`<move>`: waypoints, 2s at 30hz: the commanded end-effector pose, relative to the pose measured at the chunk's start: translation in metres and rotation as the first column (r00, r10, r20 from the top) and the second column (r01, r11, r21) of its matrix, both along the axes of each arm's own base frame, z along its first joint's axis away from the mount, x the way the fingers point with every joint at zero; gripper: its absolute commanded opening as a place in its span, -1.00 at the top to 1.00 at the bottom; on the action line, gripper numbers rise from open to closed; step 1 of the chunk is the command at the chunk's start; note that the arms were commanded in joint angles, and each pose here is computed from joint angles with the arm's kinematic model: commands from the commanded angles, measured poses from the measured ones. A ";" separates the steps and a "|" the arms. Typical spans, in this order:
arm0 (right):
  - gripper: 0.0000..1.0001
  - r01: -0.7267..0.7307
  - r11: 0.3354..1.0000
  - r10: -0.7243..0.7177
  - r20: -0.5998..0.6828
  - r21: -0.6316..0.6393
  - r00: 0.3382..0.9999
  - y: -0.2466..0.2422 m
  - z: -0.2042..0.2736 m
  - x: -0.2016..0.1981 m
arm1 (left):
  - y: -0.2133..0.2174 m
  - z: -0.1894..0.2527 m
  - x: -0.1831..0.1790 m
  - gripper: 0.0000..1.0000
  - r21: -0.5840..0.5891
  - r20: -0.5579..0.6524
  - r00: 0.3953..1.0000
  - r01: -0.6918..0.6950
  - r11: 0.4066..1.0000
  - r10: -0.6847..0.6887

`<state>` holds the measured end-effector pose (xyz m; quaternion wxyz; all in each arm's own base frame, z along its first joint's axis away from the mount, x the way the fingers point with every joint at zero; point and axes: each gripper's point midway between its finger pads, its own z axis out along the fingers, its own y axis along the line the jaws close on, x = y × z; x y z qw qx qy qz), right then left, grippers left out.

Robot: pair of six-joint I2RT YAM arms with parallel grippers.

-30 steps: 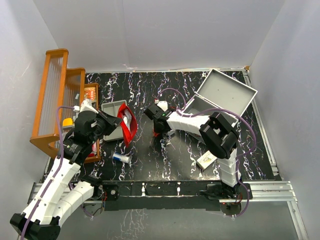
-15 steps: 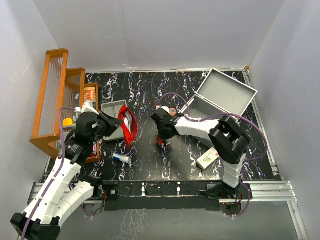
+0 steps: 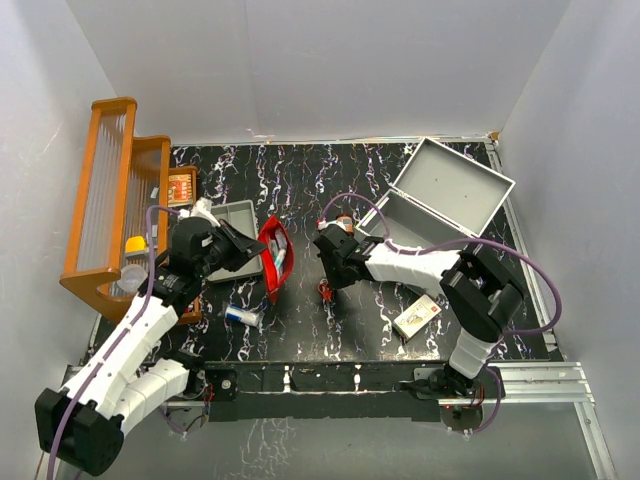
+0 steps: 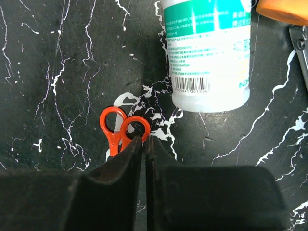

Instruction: Organize the medicine kit

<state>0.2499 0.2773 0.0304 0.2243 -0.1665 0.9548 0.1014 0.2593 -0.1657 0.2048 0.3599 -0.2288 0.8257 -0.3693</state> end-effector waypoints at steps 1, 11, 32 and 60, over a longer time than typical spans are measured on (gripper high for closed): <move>0.77 0.034 0.997 -0.037 0.046 0.071 0.998 0.010 0.027 0.003 | -0.022 0.007 0.001 1.00 -0.093 0.033 0.995 0.097 0.991 -0.095; 0.66 0.128 0.987 -0.131 0.031 0.095 0.991 0.026 0.044 0.005 | -0.007 -0.019 0.000 1.00 -0.067 -0.012 1.000 0.004 0.998 -0.005; 0.58 0.184 0.977 -0.188 -0.024 -0.111 0.982 0.019 -0.013 0.003 | -0.004 -0.036 -0.008 1.00 -0.068 -0.044 0.999 -0.004 0.998 0.001; 0.64 0.131 0.990 -0.127 0.068 -0.054 0.990 0.041 0.022 0.020 | 0.002 -0.043 -0.012 1.00 -0.067 -0.073 0.996 -0.045 0.997 0.040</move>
